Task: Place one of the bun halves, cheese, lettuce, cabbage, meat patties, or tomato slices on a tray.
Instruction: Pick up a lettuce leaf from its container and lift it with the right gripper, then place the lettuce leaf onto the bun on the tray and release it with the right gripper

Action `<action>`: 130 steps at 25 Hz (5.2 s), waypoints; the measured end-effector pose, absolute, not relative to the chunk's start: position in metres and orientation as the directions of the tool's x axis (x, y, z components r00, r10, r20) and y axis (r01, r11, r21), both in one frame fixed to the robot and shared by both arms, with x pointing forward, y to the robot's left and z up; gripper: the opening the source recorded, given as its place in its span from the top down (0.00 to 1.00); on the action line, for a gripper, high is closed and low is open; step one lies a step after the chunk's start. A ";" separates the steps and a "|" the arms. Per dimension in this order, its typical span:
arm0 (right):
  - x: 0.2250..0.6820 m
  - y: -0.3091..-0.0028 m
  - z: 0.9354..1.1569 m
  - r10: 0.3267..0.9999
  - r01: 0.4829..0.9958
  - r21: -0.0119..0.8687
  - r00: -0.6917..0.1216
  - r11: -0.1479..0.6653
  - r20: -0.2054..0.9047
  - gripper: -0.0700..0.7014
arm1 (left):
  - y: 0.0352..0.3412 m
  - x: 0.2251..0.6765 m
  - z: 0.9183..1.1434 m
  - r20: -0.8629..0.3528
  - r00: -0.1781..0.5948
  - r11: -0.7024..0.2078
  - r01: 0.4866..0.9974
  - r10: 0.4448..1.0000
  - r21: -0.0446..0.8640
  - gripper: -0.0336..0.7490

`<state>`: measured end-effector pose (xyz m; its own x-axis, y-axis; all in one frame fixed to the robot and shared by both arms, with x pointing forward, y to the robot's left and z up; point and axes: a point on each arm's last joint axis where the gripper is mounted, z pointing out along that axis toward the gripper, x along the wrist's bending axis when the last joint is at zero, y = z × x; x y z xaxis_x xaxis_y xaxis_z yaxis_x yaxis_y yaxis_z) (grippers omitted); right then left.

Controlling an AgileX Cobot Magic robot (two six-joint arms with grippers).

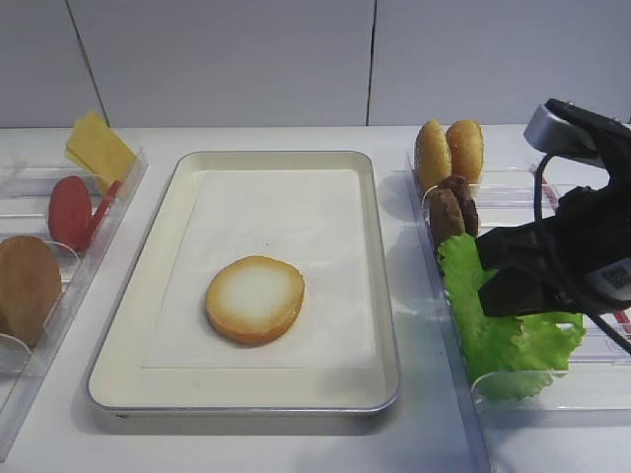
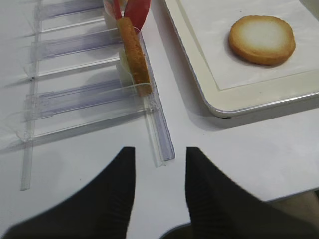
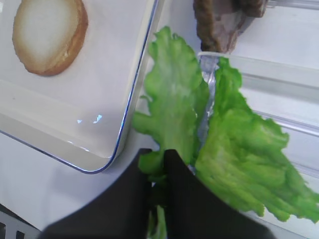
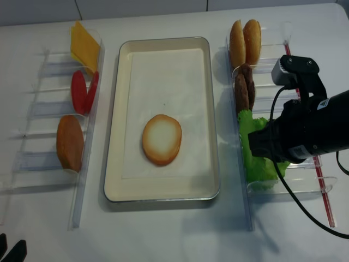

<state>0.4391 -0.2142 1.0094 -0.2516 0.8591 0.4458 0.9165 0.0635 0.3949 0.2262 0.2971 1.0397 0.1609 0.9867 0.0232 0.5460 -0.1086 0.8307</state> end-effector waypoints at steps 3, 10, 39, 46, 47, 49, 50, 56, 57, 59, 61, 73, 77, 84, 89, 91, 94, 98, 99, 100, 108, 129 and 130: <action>0.439 -0.214 1.009 0.858 0.916 0.396 -0.256 0.068 0.445 0.83 | 0.297 0.226 1.040 0.023 0.161 -0.109 0.546 0.987 0.831 0.66; 0.443 -0.211 1.033 0.846 0.906 0.417 -0.280 0.076 0.455 0.84 | 0.297 0.226 1.040 0.023 0.161 -0.109 0.546 0.987 0.831 0.66; 0.493 -0.050 1.054 0.640 0.882 0.393 -0.462 0.260 0.614 0.84 | 0.297 0.226 1.040 0.023 0.161 -0.109 0.546 0.987 0.831 0.66; 0.518 -0.027 1.030 0.645 0.896 0.358 -0.438 0.262 0.626 0.84 | 0.297 0.226 1.040 0.023 0.161 -0.109 0.546 0.987 0.831 0.66; 0.520 -0.025 1.027 0.647 0.898 0.353 -0.436 0.264 0.625 0.84 | 0.297 0.226 1.040 0.023 0.161 -0.109 0.546 0.987 0.831 0.66; 0.523 -0.024 1.021 0.653 0.901 0.345 -0.430 0.264 0.624 0.84 | 0.297 0.226 1.040 0.023 0.161 -0.109 0.546 0.987 0.831 0.66; 0.524 -0.023 1.017 0.656 0.903 0.337 -0.425 0.265 0.623 0.84 | 0.297 0.226 1.040 0.023 0.161 -0.109 0.546 0.987 0.831 0.66; 0.527 -0.025 1.007 0.690 0.891 0.335 -0.450 0.305 0.567 0.84 | 0.297 0.226 1.040 0.023 0.161 -0.109 0.546 0.987 0.831 0.66; 0.528 -0.026 1.006 0.700 0.890 0.336 -0.451 0.308 0.554 0.84 | 0.297 0.226 1.040 0.023 0.161 -0.109 0.546 0.987 0.831 0.66; 0.529 -0.029 1.005 0.723 0.891 0.332 -0.447 0.310 0.527 0.84 | 0.297 0.226 1.040 0.023 0.161 -0.109 0.546 0.987 0.831 0.66; 0.530 -0.031 1.003 0.741 0.889 0.331 -0.449 0.316 0.499 0.84 | 0.297 0.226 1.040 0.023 0.161 -0.109 0.546 0.987 0.831 0.66; 0.534 -0.038 0.997 0.794 0.882 0.333 -0.453 0.333 0.406 0.84 | 0.297 0.226 1.040 0.023 0.161 -0.109 0.546 0.987 0.831 0.66; 0.535 -0.037 0.990 0.802 0.889 0.314 -0.442 0.333 0.402 0.84 | 0.297 0.226 1.040 0.023 0.161 -0.109 0.546 0.987 0.831 0.66; 0.537 -0.037 0.983 0.807 0.891 0.299 -0.441 0.342 0.392 0.84 | 0.297 0.226 1.040 0.023 0.161 -0.109 0.546 0.987 0.831 0.66; 0.537 -0.038 0.983 0.810 0.888 0.302 -0.447 0.348 0.380 0.84 | 0.297 0.226 1.040 0.023 0.161 -0.109 0.546 0.987 0.831 0.66; 0.537 -0.038 0.983 0.812 0.888 0.301 -0.445 0.347 0.377 0.83 | 0.297 0.226 1.040 0.023 0.161 -0.109 0.546 0.987 0.831 0.66; 0.537 -0.040 0.982 0.819 0.888 0.296 -0.445 0.352 0.361 0.77 | 0.297 0.226 1.040 0.023 0.161 -0.109 0.546 0.987 0.831 0.66; 0.537 -0.041 0.981 0.827 0.890 0.282 -0.443 0.358 0.346 0.65 | 0.297 0.226 1.040 0.023 0.161 -0.109 0.546 0.987 0.831 0.66; 0.537 -0.042 0.981 0.828 0.890 0.282 -0.442 0.358 0.345 0.61 | 0.297 0.226 1.040 0.023 0.161 -0.109 0.546 0.987 0.831 0.66; 0.537 -0.042 0.981 0.829 0.890 0.282 -0.442 0.358 0.344 0.57 | 0.297 0.226 1.040 0.023 0.161 -0.109 0.546 0.987 0.831 0.66; 0.538 -0.047 0.982 0.842 0.878 0.261 -0.465 0.401 0.273 0.32 | 0.297 0.226 1.040 0.023 0.161 -0.109 0.546 0.987 0.831 0.66; 0.531 -0.066 1.051 0.879 0.883 0.153 -0.462 0.443 0.121 0.30 | 0.297 0.226 1.040 0.023 0.161 -0.109 0.546 0.987 0.831 0.66; 0.530 -0.067 1.054 0.879 0.883 0.160 -0.461 0.441 0.122 0.30 | 0.297 0.226 1.040 0.023 0.161 -0.109 0.546 0.987 0.831 0.66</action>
